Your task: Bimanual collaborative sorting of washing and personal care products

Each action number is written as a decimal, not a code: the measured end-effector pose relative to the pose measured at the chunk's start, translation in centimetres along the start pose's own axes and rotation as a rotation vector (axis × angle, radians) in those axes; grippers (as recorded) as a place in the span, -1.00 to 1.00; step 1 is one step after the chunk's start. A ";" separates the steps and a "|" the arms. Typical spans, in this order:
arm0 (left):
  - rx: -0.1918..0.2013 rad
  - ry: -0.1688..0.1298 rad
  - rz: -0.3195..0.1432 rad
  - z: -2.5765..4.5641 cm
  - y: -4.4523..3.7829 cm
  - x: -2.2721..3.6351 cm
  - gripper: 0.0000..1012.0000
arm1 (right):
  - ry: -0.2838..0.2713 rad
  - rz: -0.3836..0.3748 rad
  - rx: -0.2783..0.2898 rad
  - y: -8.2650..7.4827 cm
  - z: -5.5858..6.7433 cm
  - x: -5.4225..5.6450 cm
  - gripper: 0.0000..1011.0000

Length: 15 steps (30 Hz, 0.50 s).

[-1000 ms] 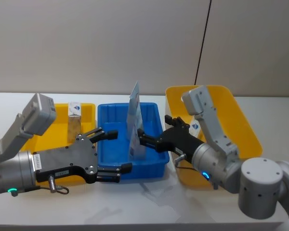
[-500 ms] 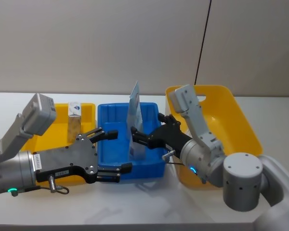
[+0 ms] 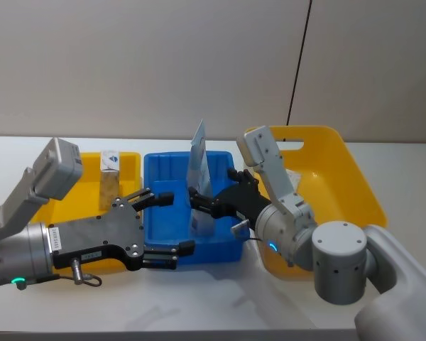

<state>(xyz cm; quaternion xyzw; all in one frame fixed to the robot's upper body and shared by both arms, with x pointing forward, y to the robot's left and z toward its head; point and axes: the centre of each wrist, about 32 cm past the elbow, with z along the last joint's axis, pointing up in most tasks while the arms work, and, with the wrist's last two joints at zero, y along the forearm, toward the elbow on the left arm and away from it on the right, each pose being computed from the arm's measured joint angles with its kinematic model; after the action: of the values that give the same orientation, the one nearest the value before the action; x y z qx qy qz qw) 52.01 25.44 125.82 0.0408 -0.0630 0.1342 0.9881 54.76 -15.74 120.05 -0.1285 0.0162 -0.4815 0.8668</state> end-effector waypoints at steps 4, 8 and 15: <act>0.000 0.000 0.000 0.00 0.00 0.00 0.98 | -0.002 -0.005 -0.004 0.5 -0.2 0.1 0.98; 0.000 0.000 0.000 0.00 0.00 0.00 0.98 | -0.006 -0.011 -0.005 1.0 -0.2 0.2 0.98; 0.000 0.000 0.000 0.00 0.00 0.00 0.98 | -0.009 -0.017 -0.006 1.7 -0.4 0.3 0.98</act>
<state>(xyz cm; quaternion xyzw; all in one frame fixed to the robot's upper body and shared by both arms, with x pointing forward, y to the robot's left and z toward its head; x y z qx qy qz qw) 52.01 25.44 125.82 0.0408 -0.0630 0.1342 0.9881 56.24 -15.22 119.31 -0.1336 0.0127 -0.4880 0.8624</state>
